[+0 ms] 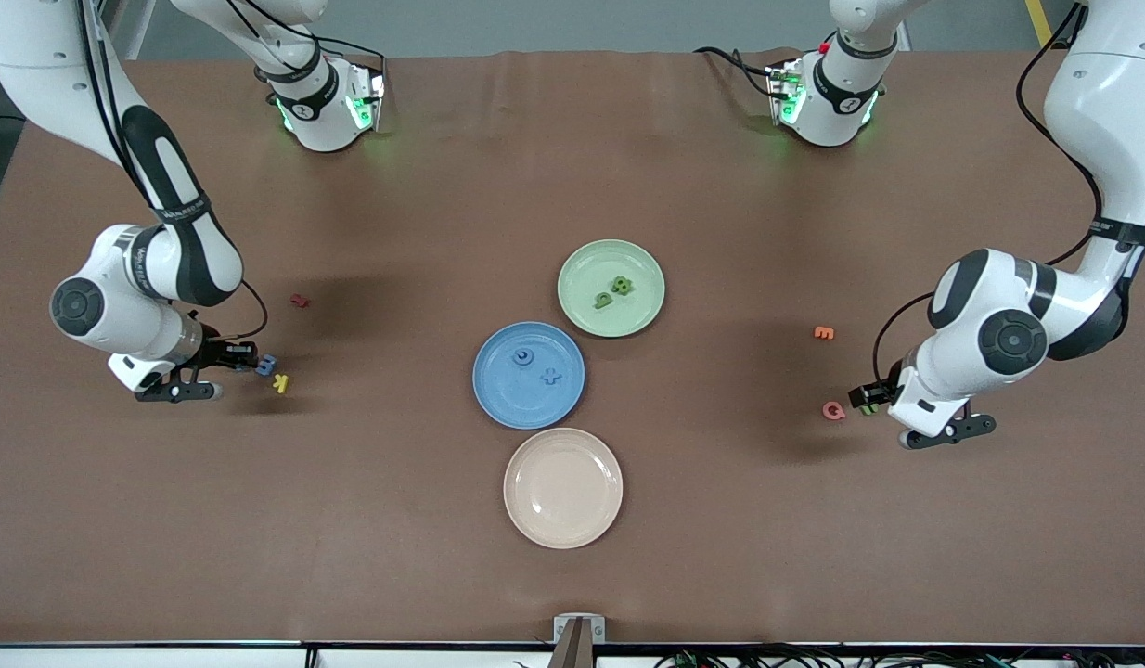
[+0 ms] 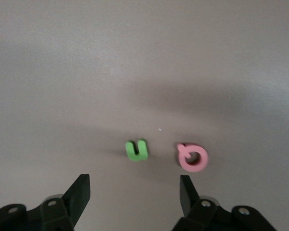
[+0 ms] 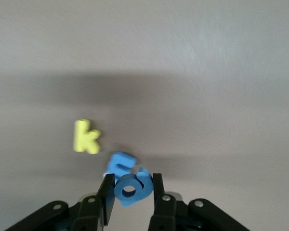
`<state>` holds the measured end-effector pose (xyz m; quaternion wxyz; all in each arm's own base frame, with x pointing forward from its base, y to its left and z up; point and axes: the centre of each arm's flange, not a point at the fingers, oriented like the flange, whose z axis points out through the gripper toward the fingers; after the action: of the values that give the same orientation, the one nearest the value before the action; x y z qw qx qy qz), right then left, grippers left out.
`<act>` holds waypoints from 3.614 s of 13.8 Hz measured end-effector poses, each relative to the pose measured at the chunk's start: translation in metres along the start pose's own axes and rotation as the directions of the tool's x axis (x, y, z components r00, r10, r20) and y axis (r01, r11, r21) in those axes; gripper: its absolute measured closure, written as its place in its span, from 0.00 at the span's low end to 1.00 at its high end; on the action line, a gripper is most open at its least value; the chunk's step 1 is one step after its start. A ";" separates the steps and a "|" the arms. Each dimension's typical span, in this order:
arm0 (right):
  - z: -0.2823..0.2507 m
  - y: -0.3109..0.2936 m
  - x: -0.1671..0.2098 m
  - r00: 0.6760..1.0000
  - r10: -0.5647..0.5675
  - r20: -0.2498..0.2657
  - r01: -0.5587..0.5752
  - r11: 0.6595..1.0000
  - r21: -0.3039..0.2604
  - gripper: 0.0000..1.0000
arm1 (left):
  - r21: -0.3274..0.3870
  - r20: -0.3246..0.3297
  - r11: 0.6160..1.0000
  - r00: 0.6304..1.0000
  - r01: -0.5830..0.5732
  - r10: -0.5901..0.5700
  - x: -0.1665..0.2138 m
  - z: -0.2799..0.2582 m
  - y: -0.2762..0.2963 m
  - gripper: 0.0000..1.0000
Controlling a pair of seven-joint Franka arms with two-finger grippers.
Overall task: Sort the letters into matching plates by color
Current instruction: 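Place the d on the blue plate while the left gripper grasps the u, then place the u on the green plate while the right gripper grasps the E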
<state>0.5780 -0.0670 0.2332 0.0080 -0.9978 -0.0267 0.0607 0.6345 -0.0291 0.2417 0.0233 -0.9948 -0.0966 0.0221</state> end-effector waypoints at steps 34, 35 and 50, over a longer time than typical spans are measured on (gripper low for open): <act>0.008 -0.462 0.040 0.867 0.495 -0.057 -0.488 0.867 0.100 0.04 | -0.053 -0.036 0.998 0.999 0.022 -0.024 0.003 0.062 -0.014 0.74; -0.006 -0.458 0.040 0.872 0.487 -0.046 -0.482 0.872 0.078 0.00 | -0.049 -0.038 0.999 0.999 0.018 -0.020 0.003 0.058 -0.013 0.74; -0.108 -0.101 0.057 0.983 0.132 0.126 -0.129 0.991 -0.030 0.00 | 0.000 0.000 0.992 0.992 0.126 -0.126 -0.109 -0.055 0.198 0.74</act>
<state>0.6425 0.0355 0.3351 -0.0083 -0.9914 0.0378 0.1247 0.5685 -0.2463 0.2904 0.0245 -0.9868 -0.1590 0.0204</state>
